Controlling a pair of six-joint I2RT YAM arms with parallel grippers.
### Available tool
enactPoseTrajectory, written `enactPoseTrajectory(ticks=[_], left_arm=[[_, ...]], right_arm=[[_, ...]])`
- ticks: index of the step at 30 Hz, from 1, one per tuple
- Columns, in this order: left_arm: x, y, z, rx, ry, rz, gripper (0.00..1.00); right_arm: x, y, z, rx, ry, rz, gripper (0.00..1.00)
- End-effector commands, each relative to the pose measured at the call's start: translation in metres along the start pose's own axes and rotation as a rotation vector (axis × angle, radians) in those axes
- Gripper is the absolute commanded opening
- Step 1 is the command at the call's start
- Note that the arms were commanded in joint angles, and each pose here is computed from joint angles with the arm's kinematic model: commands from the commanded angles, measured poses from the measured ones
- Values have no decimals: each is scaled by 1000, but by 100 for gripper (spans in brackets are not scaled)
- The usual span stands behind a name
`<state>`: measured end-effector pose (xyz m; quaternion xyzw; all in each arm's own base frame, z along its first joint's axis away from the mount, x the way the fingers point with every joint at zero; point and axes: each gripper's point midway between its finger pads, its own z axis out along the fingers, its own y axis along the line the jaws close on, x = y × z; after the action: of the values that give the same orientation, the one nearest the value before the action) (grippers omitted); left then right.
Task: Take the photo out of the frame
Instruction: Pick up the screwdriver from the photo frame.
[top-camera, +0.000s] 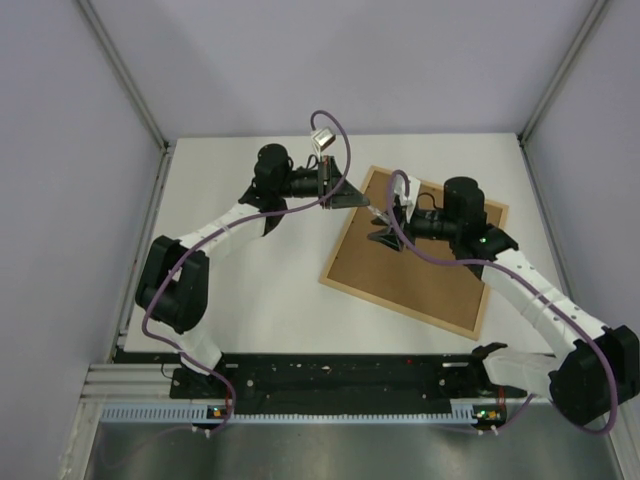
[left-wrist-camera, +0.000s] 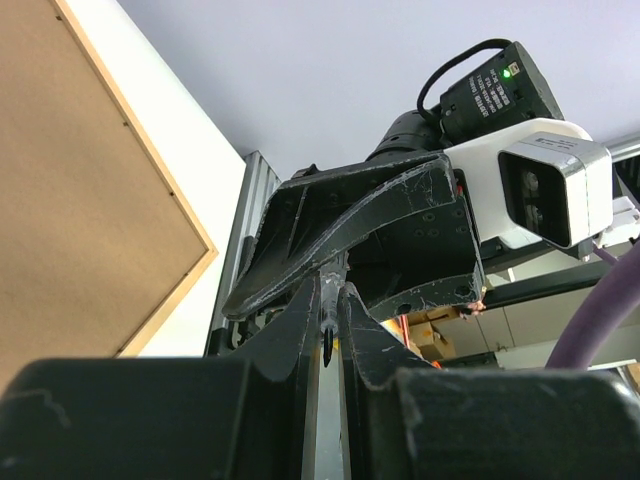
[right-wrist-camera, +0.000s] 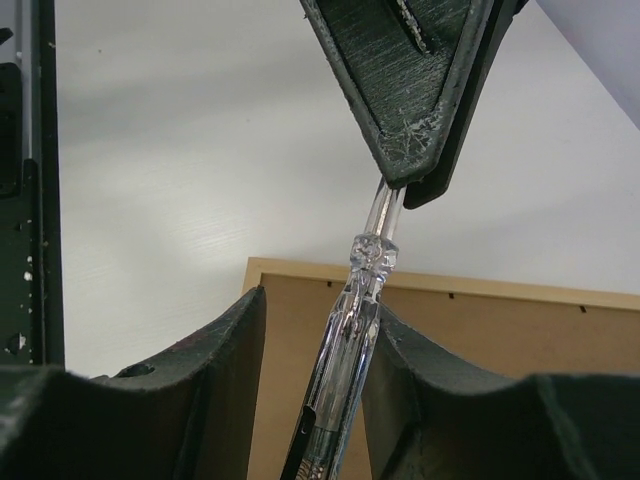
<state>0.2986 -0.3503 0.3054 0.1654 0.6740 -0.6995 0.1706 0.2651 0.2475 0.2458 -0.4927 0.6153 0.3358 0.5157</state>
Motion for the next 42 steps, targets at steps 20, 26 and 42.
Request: enactPoseTrajectory(ticks=[20,26,42], left_arm=[[7,-9,2,5,6,75,0],[6,-5,1,-10,3,76,0],[10,20,1,-71,4,66,0]], right_arm=[[-62,5,-6,-32,-131,-36,0],[-71,11,-12,-50,-138,-52,8],[-88,24,-19,-107,-162,-38,11]])
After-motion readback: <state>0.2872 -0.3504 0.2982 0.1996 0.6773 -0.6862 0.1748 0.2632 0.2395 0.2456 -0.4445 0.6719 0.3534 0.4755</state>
